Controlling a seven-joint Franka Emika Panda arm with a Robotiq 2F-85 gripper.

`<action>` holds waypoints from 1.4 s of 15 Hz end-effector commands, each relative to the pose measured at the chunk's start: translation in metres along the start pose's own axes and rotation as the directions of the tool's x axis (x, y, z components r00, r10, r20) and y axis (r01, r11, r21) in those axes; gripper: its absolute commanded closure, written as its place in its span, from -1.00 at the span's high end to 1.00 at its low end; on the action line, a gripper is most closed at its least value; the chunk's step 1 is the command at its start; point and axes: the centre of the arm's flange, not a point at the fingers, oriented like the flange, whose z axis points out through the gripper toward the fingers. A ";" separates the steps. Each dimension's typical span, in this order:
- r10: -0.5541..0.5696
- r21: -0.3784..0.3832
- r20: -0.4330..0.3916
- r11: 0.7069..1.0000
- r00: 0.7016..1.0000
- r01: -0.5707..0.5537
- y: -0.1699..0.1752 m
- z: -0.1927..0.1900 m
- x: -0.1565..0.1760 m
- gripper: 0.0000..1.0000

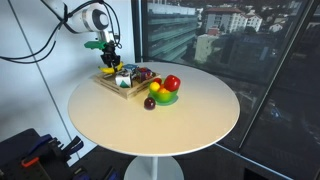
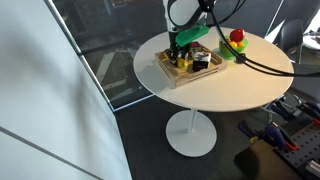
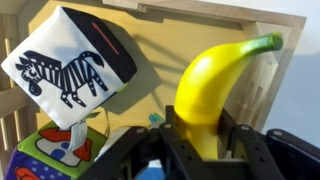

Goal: Move the banana from the tray to the table

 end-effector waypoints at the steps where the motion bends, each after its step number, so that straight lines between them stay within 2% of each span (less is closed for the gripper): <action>1: -0.005 -0.035 -0.002 0.999 1.000 0.005 0.003 -0.027 -0.013 -0.64; 9: -0.025 -0.042 0.017 0.999 1.000 0.026 0.015 -0.044 -0.046 -0.64; 17: -0.058 -0.051 0.040 0.997 0.998 0.060 0.034 -0.040 -0.096 -0.64; 21: -0.083 -0.037 0.011 0.996 0.996 0.084 0.047 -0.035 -0.122 -0.64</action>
